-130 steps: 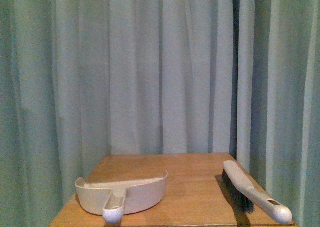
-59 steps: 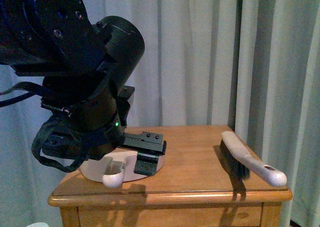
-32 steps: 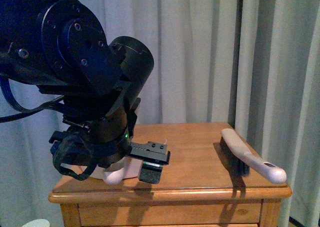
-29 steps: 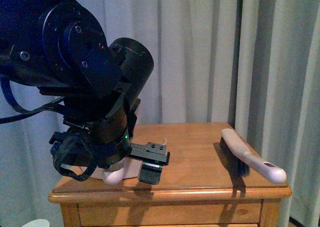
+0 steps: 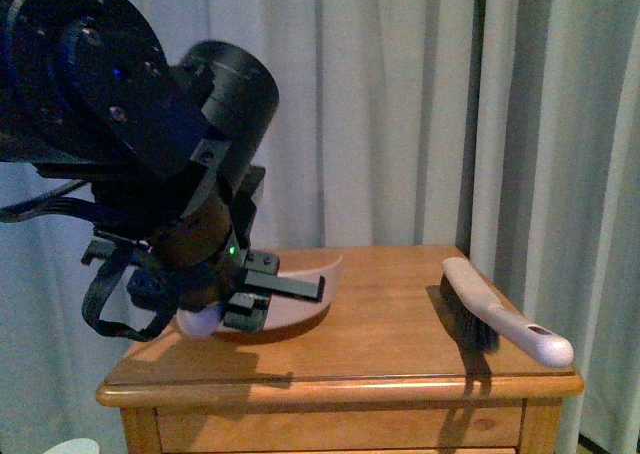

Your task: Clean up trash

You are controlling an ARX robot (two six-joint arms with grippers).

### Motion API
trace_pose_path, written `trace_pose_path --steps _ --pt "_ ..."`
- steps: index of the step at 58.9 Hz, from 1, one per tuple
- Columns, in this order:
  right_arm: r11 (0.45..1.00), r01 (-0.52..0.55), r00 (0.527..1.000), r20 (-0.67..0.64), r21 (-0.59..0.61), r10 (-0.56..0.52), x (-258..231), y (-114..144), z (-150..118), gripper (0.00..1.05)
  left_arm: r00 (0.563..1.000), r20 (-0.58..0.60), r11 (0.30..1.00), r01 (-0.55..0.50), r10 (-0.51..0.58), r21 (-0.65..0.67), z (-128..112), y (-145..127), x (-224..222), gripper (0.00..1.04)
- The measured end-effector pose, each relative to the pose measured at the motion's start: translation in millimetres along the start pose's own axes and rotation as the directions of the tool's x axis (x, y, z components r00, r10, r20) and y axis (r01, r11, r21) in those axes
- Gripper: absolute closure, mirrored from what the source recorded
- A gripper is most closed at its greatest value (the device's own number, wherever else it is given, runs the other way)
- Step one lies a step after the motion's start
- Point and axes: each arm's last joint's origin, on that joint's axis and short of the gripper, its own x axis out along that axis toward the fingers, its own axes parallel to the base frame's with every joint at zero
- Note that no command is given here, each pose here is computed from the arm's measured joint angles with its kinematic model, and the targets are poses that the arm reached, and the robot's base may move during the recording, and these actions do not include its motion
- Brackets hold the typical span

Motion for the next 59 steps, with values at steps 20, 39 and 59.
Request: trace_pose_path --steps 20,39,59 --pt "1.0 0.0 1.0 0.0 0.0 0.0 0.0 0.0 0.0 0.07 0.848 0.526 0.997 0.077 -0.061 -0.009 19.5 33.7 -107.0 0.76" --pt "1.0 0.0 1.0 0.0 0.0 0.0 0.0 0.0 0.0 0.07 0.574 0.818 0.987 0.105 0.039 -0.121 -43.4 100.6 -223.1 0.76" --pt "1.0 0.0 1.0 0.0 0.0 0.0 0.0 0.0 0.0 0.07 0.516 0.856 0.982 0.136 0.044 -0.133 -143.0 134.6 -256.8 0.76"
